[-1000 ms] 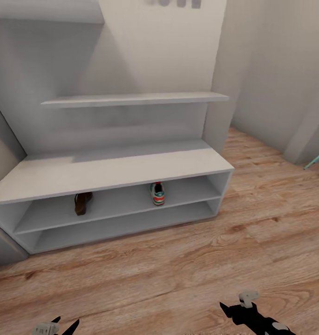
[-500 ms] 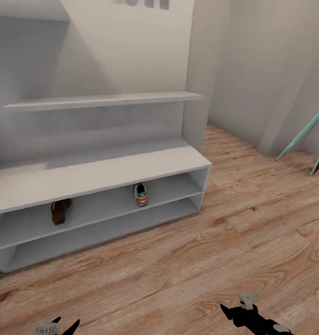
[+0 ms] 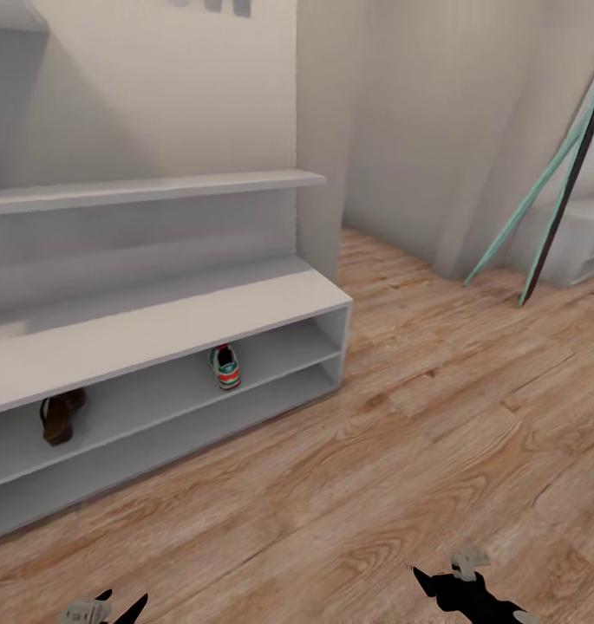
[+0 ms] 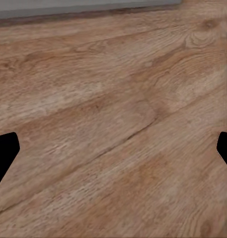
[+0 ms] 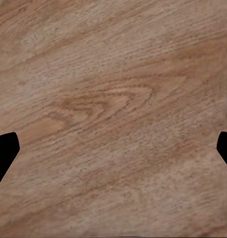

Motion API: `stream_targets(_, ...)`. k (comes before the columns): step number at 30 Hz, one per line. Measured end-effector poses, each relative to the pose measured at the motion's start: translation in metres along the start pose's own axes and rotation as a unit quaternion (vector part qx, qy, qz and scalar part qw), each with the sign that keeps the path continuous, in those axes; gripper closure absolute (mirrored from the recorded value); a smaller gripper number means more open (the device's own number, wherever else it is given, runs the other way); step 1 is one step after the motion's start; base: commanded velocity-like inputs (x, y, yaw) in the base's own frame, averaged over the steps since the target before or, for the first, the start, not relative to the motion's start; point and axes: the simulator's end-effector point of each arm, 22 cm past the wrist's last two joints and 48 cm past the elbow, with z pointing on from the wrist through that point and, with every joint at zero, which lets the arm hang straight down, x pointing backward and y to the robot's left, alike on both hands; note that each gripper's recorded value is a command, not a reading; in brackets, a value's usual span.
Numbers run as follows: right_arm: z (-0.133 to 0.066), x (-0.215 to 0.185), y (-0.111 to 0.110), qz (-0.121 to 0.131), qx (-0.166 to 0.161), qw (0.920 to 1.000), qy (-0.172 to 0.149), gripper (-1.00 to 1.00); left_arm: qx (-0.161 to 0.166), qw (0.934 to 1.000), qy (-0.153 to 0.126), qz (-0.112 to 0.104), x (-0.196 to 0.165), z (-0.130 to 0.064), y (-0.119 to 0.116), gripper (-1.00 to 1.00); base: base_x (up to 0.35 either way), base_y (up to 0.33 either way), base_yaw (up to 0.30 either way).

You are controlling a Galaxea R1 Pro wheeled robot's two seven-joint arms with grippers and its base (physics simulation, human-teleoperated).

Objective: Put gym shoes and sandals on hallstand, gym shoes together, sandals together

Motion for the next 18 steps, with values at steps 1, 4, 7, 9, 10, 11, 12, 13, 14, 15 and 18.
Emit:
stream_targets(1, 0.0, -0.001, -0.002, 0.008, 0.005, 0.9999, -0.003, -1.0, 0.0, 1.0, 0.0, -0.001, 0.0, 0.0, 0.0, -1.0, 0.0, 0.0, -0.3)
stream_targets(4, -0.002, 0.001, -0.009, 0.02, 0.02, 0.9996, -0.007, -1.0, -0.002, 1.0, -0.001, -0.005, 0.002, 0.002, -0.003, -1.0, 0.0, 0.0, -0.3)
stream_targets(7, -0.003, 0.003, -0.02, 0.028, 0.045, 0.9986, -0.008, -1.0, -0.032, 0.9994, -0.002, -0.013, 0.007, 0.007, 0.001, -1.0, 0.0, 0.0, -0.3)
stream_targets(9, -0.003, 0.004, -0.02, 0.029, 0.048, 0.9984, -0.007, -1.0, -0.051, 0.9986, -0.002, -0.016, 0.009, 0.009, 0.006, -1.0, 0.0, 0.0, -0.3)
stream_targets(10, -0.003, 0.004, -0.02, 0.029, 0.049, 0.9984, -0.007, -1.0, -0.056, 0.9983, -0.002, -0.017, 0.01, 0.009, 0.008, -1.0, 0.0, 0.0, -0.3)
stream_targets(11, -0.003, 0.005, -0.02, 0.029, 0.049, 0.9983, -0.007, -1.0, -0.065, 0.9977, -0.002, -0.018, 0.011, 0.009, 0.01, -1.0, 0.0, 0.0, -0.3)
stream_targets(12, -0.003, 0.005, -0.02, 0.029, 0.05, 0.9983, -0.007, -1.0, -0.069, 0.9974, -0.002, -0.018, 0.011, 0.009, 0.011, -1.0, 0.0, 0.0, -0.3)
stream_targets(13, -0.003, 0.005, -0.02, 0.029, 0.05, 0.9983, -0.007, -1.0, -0.071, 0.9973, -0.002, -0.018, 0.011, 0.009, 0.012, -1.0, 0.0, 0.0, -0.3)
stream_targets(14, -0.003, 0.005, -0.02, 0.029, 0.05, 0.9983, -0.007, -1.0, -0.072, 0.9973, -0.002, -0.018, 0.011, 0.009, 0.012, -1.0, 0.0, 0.0, -0.3)
stream_targets(15, -0.003, 0.005, -0.02, 0.029, 0.05, 0.9983, -0.007, -1.0, -0.072, 0.9972, -0.002, -0.018, 0.012, 0.009, 0.012, -1.0, 0.0, 0.0, -0.3)
stream_targets(18, -0.003, 0.005, -0.02, 0.03, 0.05, 0.9983, -0.007, -1.0, -0.074, 0.9971, -0.001, -0.018, 0.012, 0.009, 0.013, -1.0, 0.045, 0.0, -0.3)
